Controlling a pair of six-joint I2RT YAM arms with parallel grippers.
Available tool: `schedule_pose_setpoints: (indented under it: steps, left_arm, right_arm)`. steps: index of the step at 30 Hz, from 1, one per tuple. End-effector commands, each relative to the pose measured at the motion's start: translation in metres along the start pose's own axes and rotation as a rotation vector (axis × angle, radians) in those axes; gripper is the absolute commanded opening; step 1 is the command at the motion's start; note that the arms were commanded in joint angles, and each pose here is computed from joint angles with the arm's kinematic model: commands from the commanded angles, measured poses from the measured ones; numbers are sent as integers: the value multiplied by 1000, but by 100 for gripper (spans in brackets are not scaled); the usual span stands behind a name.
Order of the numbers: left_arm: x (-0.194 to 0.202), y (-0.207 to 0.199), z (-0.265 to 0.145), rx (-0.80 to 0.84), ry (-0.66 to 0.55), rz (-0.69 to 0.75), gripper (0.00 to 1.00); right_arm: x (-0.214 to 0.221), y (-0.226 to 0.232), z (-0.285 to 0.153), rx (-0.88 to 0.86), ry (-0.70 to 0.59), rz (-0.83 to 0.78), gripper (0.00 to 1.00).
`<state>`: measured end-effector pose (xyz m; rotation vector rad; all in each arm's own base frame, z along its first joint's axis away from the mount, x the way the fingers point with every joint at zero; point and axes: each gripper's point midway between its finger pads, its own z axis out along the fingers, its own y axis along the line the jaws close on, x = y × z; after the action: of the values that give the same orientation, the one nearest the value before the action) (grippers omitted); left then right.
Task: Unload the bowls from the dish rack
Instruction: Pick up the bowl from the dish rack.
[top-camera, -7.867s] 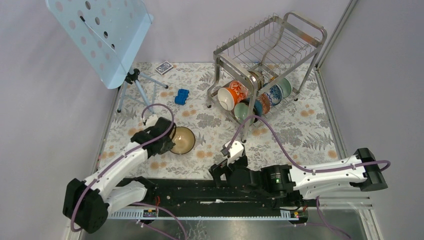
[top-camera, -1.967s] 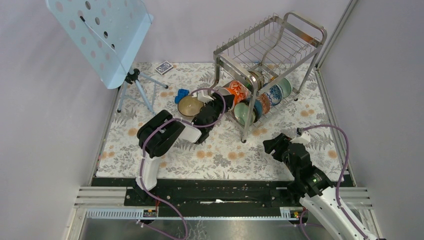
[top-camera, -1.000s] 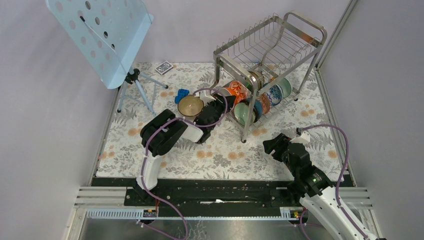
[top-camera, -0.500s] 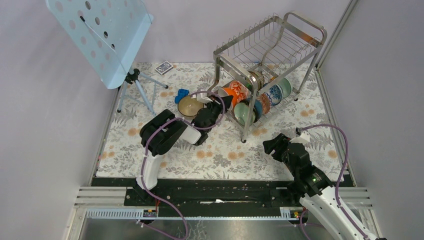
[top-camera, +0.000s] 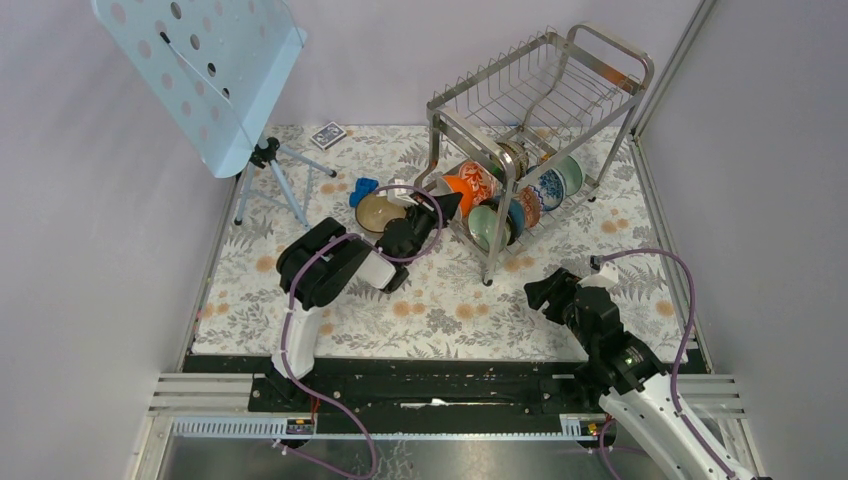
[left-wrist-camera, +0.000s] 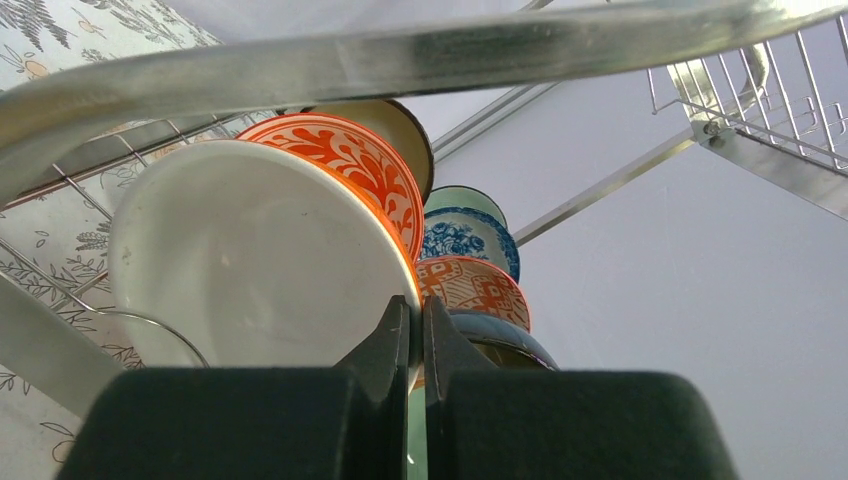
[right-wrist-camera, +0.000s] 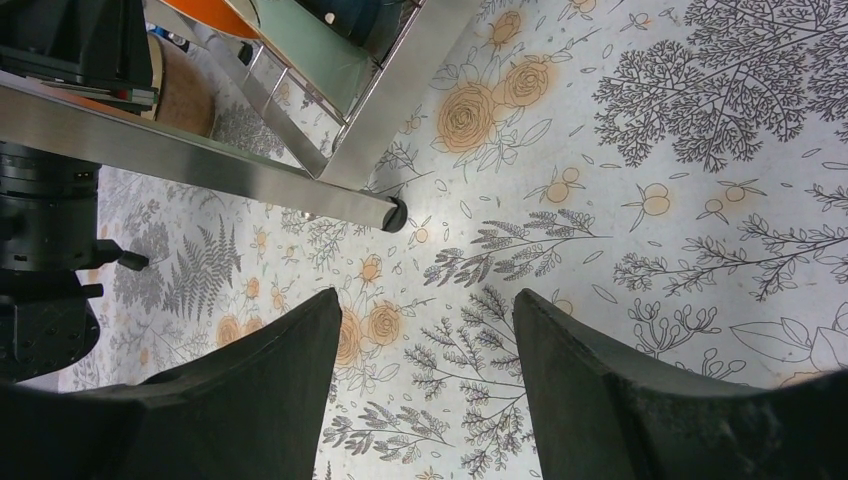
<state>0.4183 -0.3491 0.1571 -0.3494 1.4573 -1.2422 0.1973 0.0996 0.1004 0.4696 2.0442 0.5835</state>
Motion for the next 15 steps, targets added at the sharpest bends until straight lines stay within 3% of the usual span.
schedule_pose_setpoints:
  steps: [1,15]
  left_arm:
    - [-37,-59,-1,205,-96,-42,0]
    - [-55,-93,2,291,-121,-57,0]
  right_arm:
    - [-2,5,0,-34,-11,-7,71]
    - [-4,8,-4,-62,-24,6,71]
